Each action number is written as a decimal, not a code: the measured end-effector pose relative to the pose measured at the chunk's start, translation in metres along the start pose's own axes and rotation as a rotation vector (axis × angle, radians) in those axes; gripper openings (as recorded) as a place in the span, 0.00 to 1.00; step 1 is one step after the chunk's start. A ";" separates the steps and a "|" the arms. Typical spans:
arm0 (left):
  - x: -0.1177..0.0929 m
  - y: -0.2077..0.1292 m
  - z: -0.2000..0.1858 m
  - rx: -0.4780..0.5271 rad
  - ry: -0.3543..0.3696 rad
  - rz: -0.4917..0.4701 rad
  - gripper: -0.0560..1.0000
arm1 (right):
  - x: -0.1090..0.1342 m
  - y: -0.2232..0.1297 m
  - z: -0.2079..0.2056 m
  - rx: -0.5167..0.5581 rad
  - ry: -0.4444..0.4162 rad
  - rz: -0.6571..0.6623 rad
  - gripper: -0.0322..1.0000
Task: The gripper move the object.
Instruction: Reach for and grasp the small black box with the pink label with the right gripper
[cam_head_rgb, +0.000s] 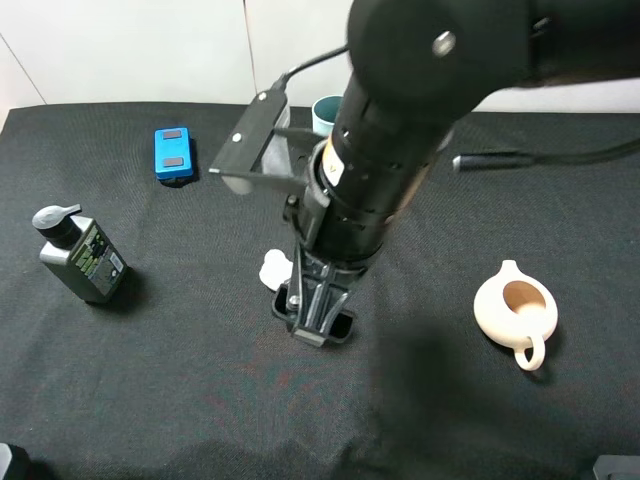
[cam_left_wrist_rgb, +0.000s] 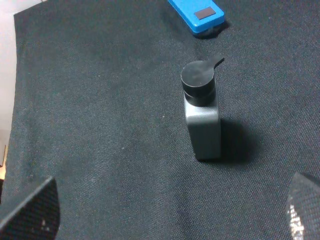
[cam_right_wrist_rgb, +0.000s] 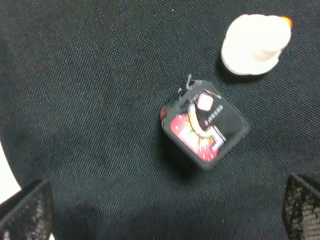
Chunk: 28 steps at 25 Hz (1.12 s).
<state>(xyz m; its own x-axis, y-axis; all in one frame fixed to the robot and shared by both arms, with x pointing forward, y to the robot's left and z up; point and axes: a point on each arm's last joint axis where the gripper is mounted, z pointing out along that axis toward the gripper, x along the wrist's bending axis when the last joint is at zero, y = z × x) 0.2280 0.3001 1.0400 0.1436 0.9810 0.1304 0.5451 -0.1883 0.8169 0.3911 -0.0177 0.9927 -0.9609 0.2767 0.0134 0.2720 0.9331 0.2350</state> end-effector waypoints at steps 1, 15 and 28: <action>0.000 0.000 0.000 0.000 0.000 0.000 0.96 | -0.001 0.001 0.004 0.004 0.000 0.001 0.70; 0.000 0.000 0.000 0.000 0.000 0.000 0.96 | -0.008 0.009 0.053 0.035 -0.016 -0.007 0.70; 0.000 0.000 0.000 0.000 0.000 0.000 0.96 | -0.016 0.006 0.083 0.104 -0.064 -0.083 0.70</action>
<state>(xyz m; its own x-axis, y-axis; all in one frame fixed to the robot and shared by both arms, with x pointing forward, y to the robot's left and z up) 0.2280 0.3001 1.0400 0.1436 0.9810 0.1304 0.5451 -0.1883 0.8169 0.4121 0.0025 0.9134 -0.9758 0.2090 -0.0651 0.1993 0.9711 0.1311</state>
